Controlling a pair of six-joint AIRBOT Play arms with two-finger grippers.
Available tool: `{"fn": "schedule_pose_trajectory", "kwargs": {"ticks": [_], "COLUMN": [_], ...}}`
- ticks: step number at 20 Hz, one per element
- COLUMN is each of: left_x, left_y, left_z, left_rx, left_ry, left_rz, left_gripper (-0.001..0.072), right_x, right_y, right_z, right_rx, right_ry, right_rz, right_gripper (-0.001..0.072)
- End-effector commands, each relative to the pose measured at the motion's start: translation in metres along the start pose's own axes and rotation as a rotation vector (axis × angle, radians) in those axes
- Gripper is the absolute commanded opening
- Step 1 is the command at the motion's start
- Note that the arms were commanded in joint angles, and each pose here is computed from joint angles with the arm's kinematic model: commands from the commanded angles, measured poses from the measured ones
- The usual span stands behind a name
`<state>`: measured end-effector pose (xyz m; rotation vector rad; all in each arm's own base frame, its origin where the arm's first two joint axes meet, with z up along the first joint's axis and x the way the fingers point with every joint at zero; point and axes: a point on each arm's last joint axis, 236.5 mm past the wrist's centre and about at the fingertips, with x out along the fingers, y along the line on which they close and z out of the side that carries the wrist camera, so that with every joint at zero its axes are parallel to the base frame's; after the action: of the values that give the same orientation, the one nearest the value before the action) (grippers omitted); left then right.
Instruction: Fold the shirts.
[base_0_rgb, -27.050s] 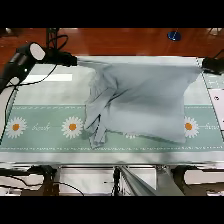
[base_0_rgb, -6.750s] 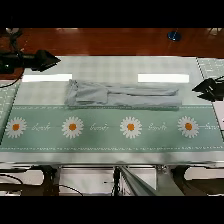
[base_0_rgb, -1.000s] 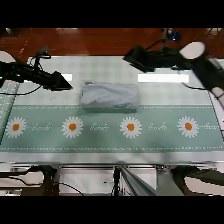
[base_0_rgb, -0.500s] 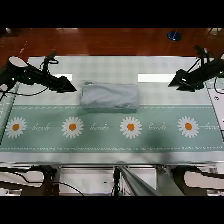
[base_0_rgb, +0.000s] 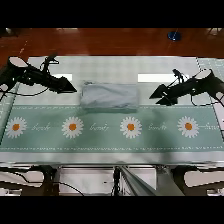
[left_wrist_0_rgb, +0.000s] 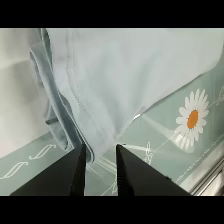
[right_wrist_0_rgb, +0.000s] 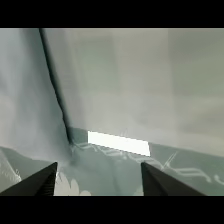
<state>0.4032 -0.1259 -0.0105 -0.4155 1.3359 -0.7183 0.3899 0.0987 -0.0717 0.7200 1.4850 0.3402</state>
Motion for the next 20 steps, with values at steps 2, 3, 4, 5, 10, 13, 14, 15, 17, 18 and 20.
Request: {"fn": "schedule_pose_trajectory", "kwargs": {"ticks": [2, 3, 4, 5, 10, 13, 14, 15, 17, 18, 20], "left_x": [0.0, 0.0, 0.0, 0.0, 0.0, 0.0, 0.0, 0.0, 0.0, 0.0, 0.0], "left_y": [-0.002, -0.002, -0.003, -0.004, -0.004, -0.004, -0.004, -0.004, -0.004, -0.004, -0.004], "left_z": [-0.003, -0.005, -0.006, -0.007, -0.007, -0.007, -0.007, -0.007, -0.007, -0.007, -0.007], "left_rx": [0.001, 0.001, 0.001, 0.001, 0.001, 0.001, 0.001, 0.001, 0.005, 0.004, 0.004], "left_ry": [0.015, 0.02, 0.026, 0.029, 0.03, 0.029, 0.029, 0.029, 0.03, 0.03, 0.031], "left_rz": [-0.008, -0.011, -0.014, -0.016, -0.016, -0.016, -0.016, -0.016, -0.016, -0.017, -0.017], "left_gripper": [0.0277, 0.0277, 0.0277, 0.0277, 0.0277, 0.0277, 0.0277, 0.0277, 0.0277, 0.0277, 0.0277], "right_x": [0.028, 0.035, 0.044, 0.051, 0.08, 0.086, 0.086, 0.083, 0.068, 0.055, 0.015], "right_y": [0.028, 0.034, 0.041, 0.047, 0.069, 0.078, 0.079, 0.081, 0.096, 0.107, 0.133], "right_z": [0.02, 0.021, 0.021, 0.021, 0.013, 0.015, 0.015, 0.018, 0.023, 0.025, 0.031], "right_rx": [0.037, 0.046, 0.055, 0.06, 0.07, 0.081, 0.081, 0.099, 0.068, 0.033, -0.049], "right_ry": [-0.089, -0.09, -0.087, -0.081, -0.067, -0.087, -0.087, -0.094, -0.116, -0.122, -0.155], "right_rz": [0.094, 0.119, 0.144, 0.162, 0.194, 0.195, 0.198, 0.215, 0.267, 0.289, 0.329], "right_gripper": [0.061, 0.061, 0.061, 0.061, 0.0595, 0.0509, 0.0184, 0.0014, 0.0013, 0.0012, 0.0012]}}
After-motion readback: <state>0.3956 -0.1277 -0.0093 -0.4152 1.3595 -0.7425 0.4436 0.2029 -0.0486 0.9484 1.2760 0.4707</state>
